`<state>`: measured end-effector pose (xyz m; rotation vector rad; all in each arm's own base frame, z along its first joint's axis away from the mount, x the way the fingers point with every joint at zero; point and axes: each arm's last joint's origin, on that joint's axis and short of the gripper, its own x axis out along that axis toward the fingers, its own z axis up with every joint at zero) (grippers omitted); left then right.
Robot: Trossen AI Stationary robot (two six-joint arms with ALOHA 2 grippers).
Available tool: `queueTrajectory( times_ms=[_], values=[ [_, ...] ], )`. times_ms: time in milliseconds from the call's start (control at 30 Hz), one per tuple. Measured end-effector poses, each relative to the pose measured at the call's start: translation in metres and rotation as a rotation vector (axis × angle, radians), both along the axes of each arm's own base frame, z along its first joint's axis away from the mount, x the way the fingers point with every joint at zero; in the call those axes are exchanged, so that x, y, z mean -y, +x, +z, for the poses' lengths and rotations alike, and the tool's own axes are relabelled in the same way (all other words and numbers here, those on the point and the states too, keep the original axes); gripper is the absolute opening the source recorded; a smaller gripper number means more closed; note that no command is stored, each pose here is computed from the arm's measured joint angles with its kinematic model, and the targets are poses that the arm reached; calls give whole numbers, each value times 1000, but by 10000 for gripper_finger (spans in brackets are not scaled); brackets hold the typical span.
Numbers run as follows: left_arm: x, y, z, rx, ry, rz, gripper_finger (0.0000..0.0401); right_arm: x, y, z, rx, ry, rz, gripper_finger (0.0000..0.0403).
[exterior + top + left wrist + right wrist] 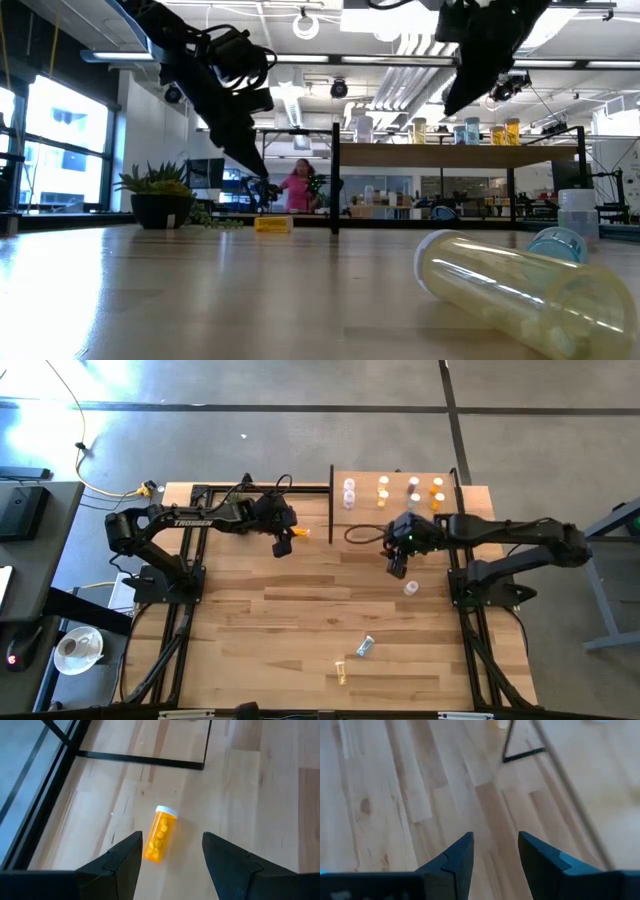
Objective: Pick and place medicine bottles onto shelf by color
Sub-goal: Put the orange pill bottle aligned with the other orange pill bottles on the shelf
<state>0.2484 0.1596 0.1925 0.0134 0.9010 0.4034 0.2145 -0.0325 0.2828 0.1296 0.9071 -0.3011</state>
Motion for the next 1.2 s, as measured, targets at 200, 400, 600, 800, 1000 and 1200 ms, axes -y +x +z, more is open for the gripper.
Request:
queueTrajectory(
  times_ms=[200,400,600,800,1000,1200],
  values=[
    [-8,-2,5,15,5,-10,198,-8,5,-27,59,22,3,146],
    [-19,3,5,5,9,-60,198,-9,7,-34,96,20,8,146],
    [-28,11,-9,-131,-66,-85,198,-9,8,-33,116,36,-12,146],
    [-35,22,-23,-182,-100,-95,198,-9,8,-33,120,57,-30,146],
    [-37,26,-34,-214,-112,-89,198,-9,8,-33,119,57,-30,146],
    [-39,27,-43,-232,-128,-89,198,-9,8,-33,119,60,-28,146]
  ],
)
